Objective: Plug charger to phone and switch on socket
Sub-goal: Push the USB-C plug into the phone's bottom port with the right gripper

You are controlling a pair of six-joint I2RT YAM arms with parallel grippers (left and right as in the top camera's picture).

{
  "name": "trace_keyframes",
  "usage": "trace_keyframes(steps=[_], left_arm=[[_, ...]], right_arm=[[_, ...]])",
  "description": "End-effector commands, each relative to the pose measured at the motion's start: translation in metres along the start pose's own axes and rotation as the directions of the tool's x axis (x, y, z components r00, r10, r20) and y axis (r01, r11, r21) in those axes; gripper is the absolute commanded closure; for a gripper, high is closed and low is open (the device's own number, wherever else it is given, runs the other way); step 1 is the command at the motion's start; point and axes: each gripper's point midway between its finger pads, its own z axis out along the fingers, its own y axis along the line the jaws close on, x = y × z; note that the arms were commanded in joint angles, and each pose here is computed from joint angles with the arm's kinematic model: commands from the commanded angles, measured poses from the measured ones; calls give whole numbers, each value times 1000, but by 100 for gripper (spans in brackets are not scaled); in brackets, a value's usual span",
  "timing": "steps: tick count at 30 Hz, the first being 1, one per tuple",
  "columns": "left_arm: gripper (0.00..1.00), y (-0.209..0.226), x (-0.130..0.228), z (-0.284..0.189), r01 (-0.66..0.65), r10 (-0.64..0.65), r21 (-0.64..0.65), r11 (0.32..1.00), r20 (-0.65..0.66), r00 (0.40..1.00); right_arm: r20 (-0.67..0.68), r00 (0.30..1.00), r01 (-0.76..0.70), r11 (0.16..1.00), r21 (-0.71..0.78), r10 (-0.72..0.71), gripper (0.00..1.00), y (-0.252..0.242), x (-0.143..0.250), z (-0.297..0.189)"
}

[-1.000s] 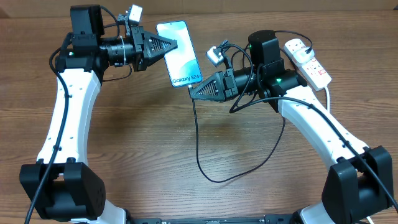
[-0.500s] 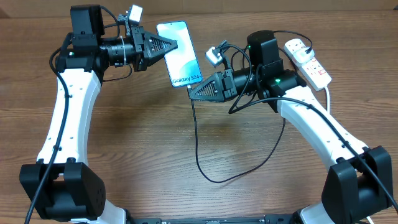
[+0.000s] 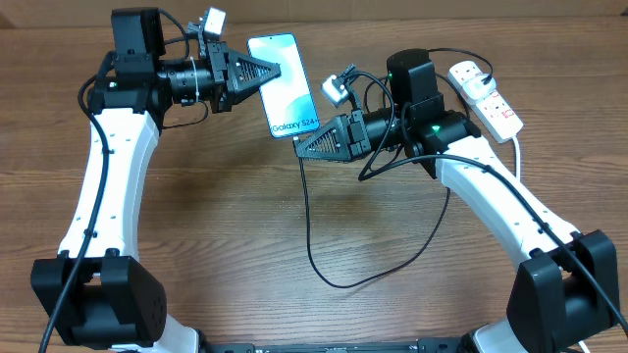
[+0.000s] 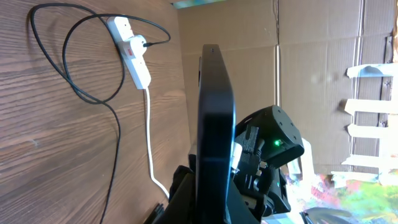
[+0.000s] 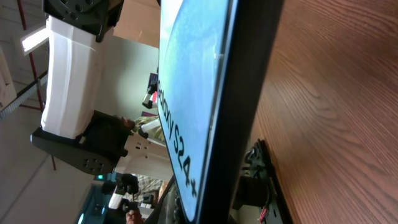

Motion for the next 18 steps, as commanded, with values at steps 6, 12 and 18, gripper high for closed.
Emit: trace_keyframes(steps=[6,12,18], left_arm=[[96,-3,-3,-1,-22,22,-8,1000,13,1000],[96,-3,-3,-1,-21,21,-6,1000,13,1000],[96,-6,0,-1,-21,21,14,1000,-4,1000]], right_arm=[[-1,1000,23,1000,-11,-23,96,18,-2,0],[-1,1000,26,1000,-11,-26,96,18,-2,0],[3,999,41,999,-11,-41,96,19,-4,-1]])
